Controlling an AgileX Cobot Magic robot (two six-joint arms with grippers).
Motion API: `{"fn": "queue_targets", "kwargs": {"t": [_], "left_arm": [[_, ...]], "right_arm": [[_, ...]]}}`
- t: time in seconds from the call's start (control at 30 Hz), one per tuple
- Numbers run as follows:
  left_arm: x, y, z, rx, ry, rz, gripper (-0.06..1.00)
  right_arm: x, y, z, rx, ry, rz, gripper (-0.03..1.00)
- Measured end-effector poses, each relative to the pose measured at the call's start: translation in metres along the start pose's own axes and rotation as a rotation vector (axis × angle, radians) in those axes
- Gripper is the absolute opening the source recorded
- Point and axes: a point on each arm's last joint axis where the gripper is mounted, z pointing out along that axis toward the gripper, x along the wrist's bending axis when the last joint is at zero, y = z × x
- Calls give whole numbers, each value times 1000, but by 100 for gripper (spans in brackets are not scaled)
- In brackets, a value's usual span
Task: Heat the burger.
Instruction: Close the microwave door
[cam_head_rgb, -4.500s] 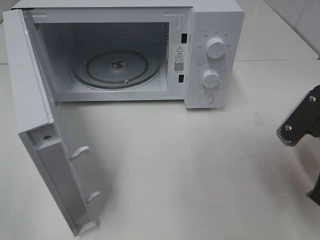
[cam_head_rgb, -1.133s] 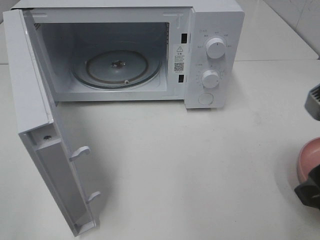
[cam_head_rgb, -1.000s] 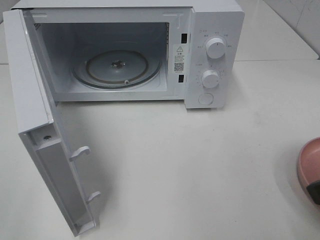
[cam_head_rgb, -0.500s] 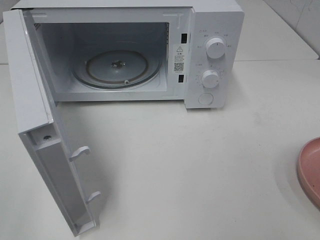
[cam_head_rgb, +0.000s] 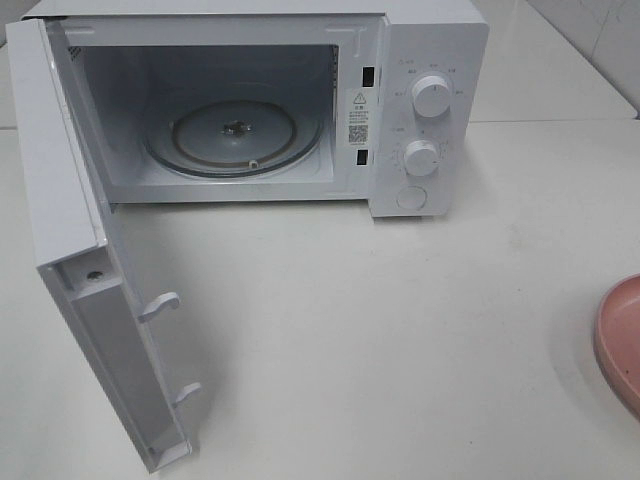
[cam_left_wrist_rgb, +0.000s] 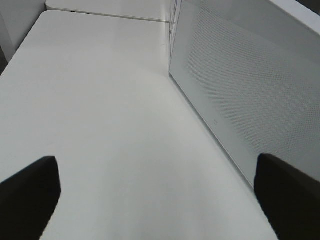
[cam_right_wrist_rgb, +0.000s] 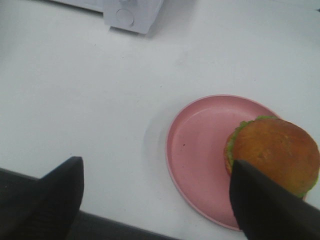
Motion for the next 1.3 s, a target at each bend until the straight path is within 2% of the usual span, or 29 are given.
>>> {"fn": "queue_targets", "kwargs": {"t": [0.1,0.17,0.3,0.6,1.3], "left_arm": [[0,0,0,0,0,0,97],[0,0,0,0,0,0,97],[0,0,0,0,0,0,97],[0,0,0,0,0,0,97],[0,0,0,0,0,0,97]], "right_arm": [[0,-2,-2,-15,-16,4,77],[1,-9,-10,-73,-73,46,77],[3,-10,-12,-102,-94,73,77],[9,-12,5,-123,-60,109,77],[8,-12,6,-127,-61,109,77]]}}
